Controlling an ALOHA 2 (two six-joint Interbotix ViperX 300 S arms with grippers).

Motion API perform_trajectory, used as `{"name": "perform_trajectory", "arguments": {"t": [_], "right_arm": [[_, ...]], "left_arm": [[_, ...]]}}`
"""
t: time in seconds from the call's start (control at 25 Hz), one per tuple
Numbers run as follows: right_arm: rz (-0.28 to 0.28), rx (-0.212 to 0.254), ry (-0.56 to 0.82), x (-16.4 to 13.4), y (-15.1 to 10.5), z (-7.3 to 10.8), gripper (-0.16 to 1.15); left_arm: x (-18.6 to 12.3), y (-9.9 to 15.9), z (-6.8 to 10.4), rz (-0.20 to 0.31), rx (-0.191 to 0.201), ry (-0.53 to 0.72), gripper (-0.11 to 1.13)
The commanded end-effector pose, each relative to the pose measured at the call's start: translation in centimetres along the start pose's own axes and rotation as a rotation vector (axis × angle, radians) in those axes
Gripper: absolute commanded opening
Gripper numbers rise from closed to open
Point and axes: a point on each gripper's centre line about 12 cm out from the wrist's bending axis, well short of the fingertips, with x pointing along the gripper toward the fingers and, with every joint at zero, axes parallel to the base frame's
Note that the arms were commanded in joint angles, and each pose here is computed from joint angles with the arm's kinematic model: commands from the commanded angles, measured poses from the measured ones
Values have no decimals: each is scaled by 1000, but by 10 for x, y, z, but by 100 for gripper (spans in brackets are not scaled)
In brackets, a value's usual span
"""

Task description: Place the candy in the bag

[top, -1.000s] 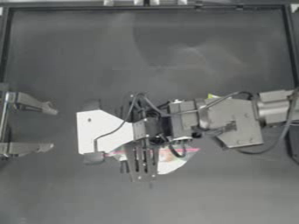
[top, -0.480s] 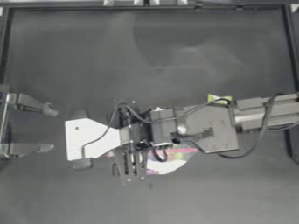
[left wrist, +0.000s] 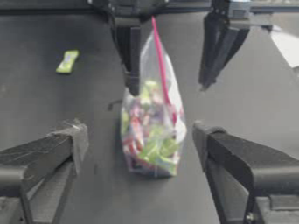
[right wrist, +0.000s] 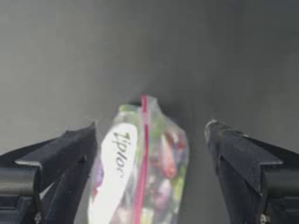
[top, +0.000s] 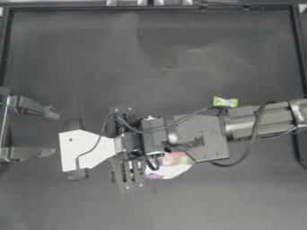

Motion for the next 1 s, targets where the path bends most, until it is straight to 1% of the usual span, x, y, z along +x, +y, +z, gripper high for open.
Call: {"name": "perform_trajectory", "arguments": {"t": [0.04, 0.36, 0.52, 0.68, 0.88, 1.0], "right_arm": [[-2, -3, -42, -15, 1, 9, 100], [-21, -13, -27, -6, -2, 8, 100], [-22, -18, -29, -4, -1, 11, 99], [-19, -26, -15, 0, -1, 11, 94], [-17, -27, -3, 2, 1, 10, 86], [-20, -28, 1, 4, 0, 10, 83]], "left_arm": [[1, 0, 4, 2, -5, -14, 101], [0, 0, 4, 2, -5, -17, 101], [-1, 0, 5, 2, -6, -21, 101], [-1, 0, 3, 2, -6, -17, 101], [-1, 0, 3, 2, -8, -17, 101], [-1, 0, 3, 2, -8, -15, 101]]}}
